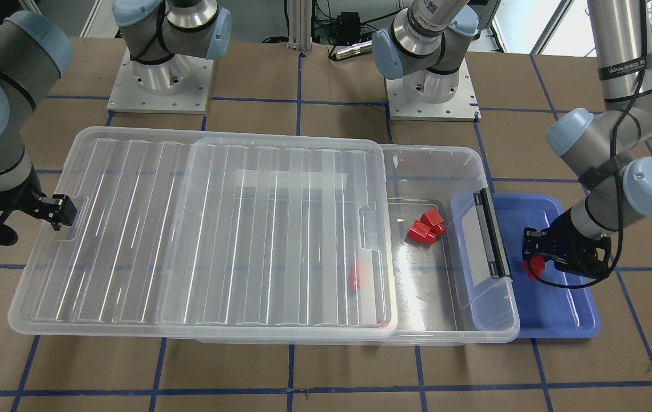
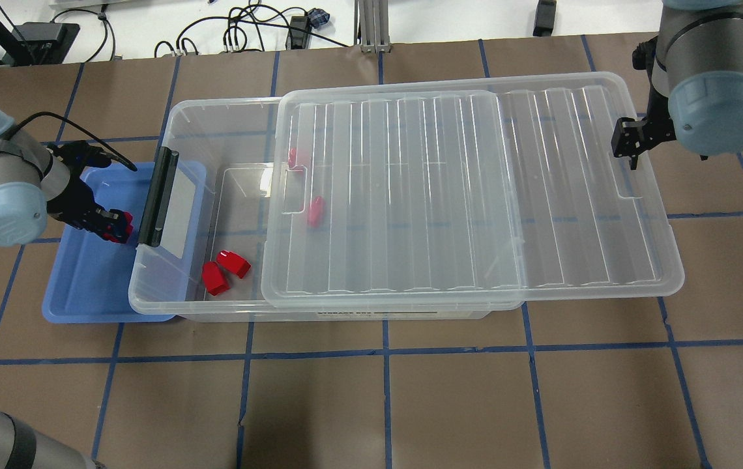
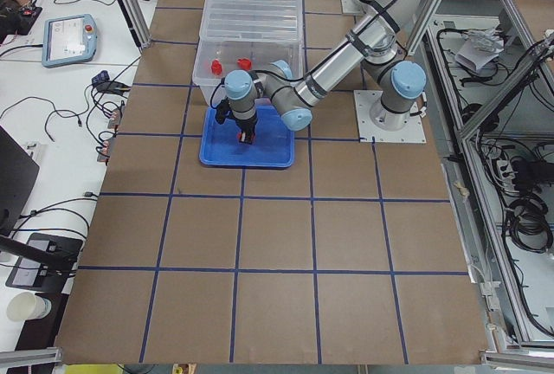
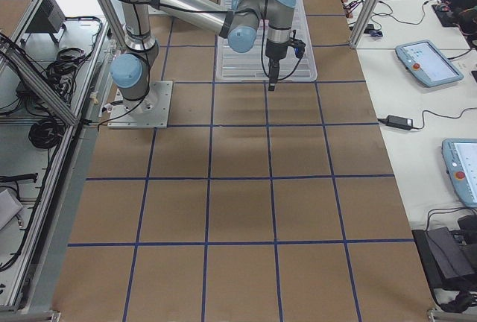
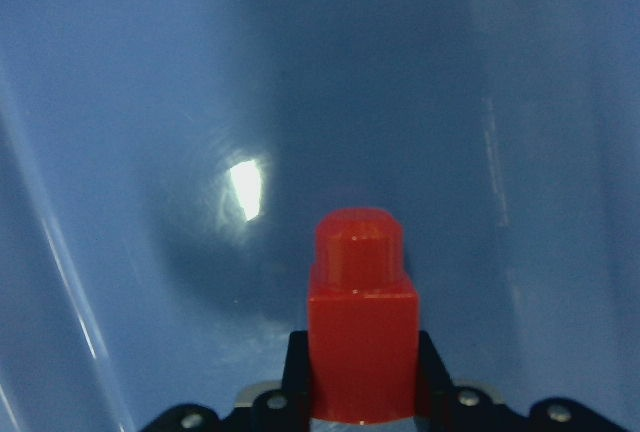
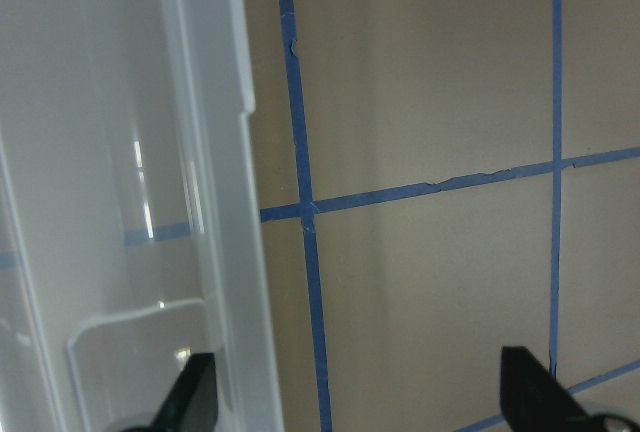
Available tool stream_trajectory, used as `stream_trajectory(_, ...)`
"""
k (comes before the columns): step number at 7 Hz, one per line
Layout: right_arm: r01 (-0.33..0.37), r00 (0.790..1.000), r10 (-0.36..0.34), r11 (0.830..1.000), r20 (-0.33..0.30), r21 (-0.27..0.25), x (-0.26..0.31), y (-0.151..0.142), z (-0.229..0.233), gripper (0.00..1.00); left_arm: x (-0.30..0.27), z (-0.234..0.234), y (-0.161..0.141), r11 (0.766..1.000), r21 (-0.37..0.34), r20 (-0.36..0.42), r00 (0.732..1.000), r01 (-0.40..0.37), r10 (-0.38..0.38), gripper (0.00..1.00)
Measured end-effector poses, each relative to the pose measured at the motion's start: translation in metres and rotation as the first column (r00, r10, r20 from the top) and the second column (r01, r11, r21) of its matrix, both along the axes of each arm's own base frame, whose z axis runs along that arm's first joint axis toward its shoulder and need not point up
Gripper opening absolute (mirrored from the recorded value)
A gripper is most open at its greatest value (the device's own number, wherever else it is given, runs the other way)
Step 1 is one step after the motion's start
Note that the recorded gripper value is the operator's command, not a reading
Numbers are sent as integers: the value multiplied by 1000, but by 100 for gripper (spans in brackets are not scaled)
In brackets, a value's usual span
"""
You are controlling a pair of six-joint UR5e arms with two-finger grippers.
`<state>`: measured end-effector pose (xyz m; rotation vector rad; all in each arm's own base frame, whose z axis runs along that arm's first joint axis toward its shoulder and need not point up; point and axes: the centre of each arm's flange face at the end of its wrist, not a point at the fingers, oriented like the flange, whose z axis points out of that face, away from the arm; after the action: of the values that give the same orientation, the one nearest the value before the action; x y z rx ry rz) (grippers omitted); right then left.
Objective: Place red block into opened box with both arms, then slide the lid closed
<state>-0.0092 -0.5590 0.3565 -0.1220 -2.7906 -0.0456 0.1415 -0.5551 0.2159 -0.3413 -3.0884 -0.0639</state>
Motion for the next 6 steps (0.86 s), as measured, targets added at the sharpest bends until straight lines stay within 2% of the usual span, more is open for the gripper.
stream_trajectory(2,-11,1000,11,1000,-2,1,-5,-1,4,100,2,83,-23,1000,7,4,1000,-1,1,15)
stream_trajectory(3,-20,1000,20,1000,-6,6,-7,-1,5,100,-15,132,-31,999,22,-12,999,-36,36,15)
stream_trajectory(4,-29,999,29,1000,-14,12,-8,-1,5,100,-59,172,-35,996,21,-14,996,-90,91,11)
stream_trajectory(6,-36,999,37,999,-20,14,-9,0,7,100,-165,196,-31,986,23,-3,986,-167,167,9)
